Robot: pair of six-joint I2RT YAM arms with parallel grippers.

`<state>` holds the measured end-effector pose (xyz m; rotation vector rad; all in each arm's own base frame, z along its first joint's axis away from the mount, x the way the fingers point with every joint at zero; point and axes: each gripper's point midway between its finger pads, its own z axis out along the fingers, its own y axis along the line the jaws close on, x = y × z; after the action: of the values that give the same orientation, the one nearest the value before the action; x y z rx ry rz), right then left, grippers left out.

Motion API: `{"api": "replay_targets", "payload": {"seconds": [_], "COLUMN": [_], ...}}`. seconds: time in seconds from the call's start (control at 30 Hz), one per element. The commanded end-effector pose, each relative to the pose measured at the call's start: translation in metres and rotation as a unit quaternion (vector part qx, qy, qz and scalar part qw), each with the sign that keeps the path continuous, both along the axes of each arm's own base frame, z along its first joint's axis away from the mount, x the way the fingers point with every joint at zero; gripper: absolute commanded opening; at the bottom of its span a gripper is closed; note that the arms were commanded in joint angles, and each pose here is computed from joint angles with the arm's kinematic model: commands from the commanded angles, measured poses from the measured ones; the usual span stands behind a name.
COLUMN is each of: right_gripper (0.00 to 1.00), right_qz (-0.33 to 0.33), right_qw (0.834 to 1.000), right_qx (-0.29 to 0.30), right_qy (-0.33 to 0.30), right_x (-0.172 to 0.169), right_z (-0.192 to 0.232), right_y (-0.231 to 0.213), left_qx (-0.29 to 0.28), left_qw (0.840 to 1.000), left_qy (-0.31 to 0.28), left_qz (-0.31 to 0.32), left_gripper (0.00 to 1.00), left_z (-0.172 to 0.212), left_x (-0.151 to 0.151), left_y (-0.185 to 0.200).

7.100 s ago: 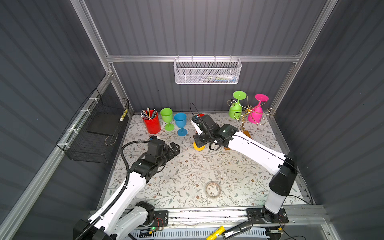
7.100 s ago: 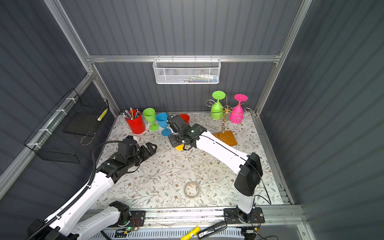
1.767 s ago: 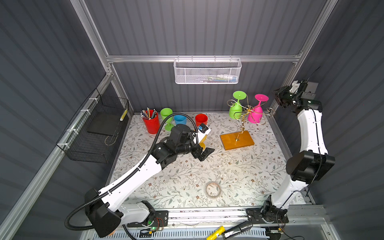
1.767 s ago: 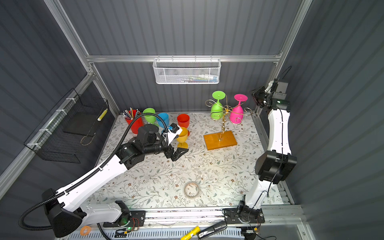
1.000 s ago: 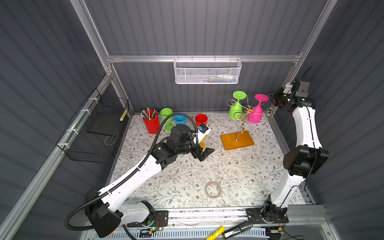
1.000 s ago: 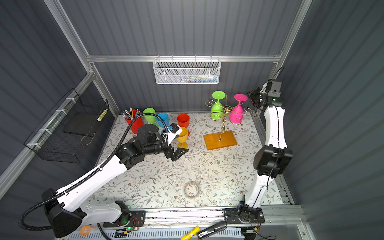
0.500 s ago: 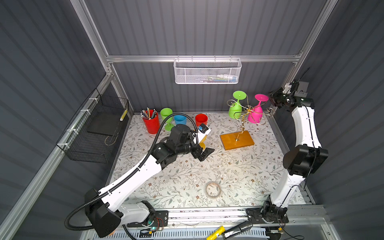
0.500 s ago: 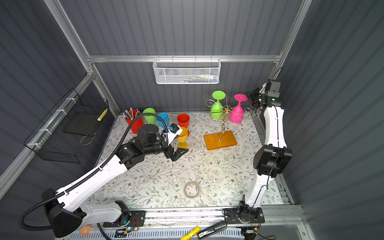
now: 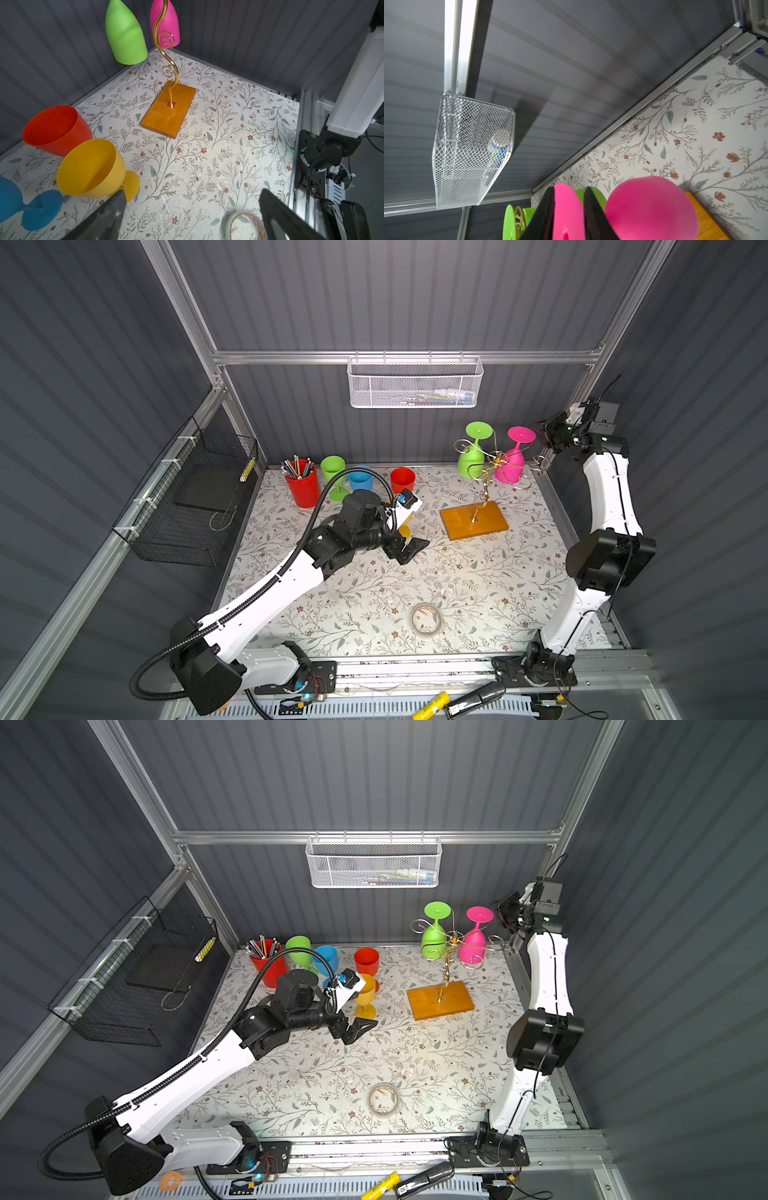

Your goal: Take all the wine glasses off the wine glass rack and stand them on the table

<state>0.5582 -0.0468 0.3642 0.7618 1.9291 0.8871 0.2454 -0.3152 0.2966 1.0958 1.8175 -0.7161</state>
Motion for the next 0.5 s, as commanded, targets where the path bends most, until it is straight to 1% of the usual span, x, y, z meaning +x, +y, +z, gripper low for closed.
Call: {"api": "replay_targets", "payload": {"seconds": [0.0,0.33,0.4,0.43,0.47], "right_gripper": [0.24,0.15,0.15,0.17,0.21], "right_qz": [0.009,0.006,0.007,0.004,-0.001], "right_qw": [1.000,0.999,1.000,1.000,1.000], "right_qx": [0.010,0.024,0.023,0.018,0.011], "right_qy": [-0.015,-0.020,-0.018,-0.016,-0.014], "right_x": [0.0022,-0.0001,-0.0010,-0.0026,-0.0046], "right_z": [0.0069,0.0087,0.0078,0.0077,0.0082], "right_y": [0.0046,0.0016,0.0024,0.0011,-0.0003], "left_qx": [-0.006,-0.006,-0.006,-0.006,-0.007], "left_qw": [1.000,1.000,1.000,1.000,1.000], "left_qy": [-0.011,-0.014,-0.014,-0.014,-0.015], "left_qz": [-0.016,-0.016,-0.016,-0.016,-0.016], "left_gripper": [1.00,1.00,1.00,1.00,1.00], "left_z": [0.0050,0.0063,0.0064,0.0067,0.0072], "left_x": [-0.0063,-0.0069,-0.0072,-0.0075,-0.0075], "left_y": [-0.0014,0.0001,0.0001,0.0002,0.0001]}}
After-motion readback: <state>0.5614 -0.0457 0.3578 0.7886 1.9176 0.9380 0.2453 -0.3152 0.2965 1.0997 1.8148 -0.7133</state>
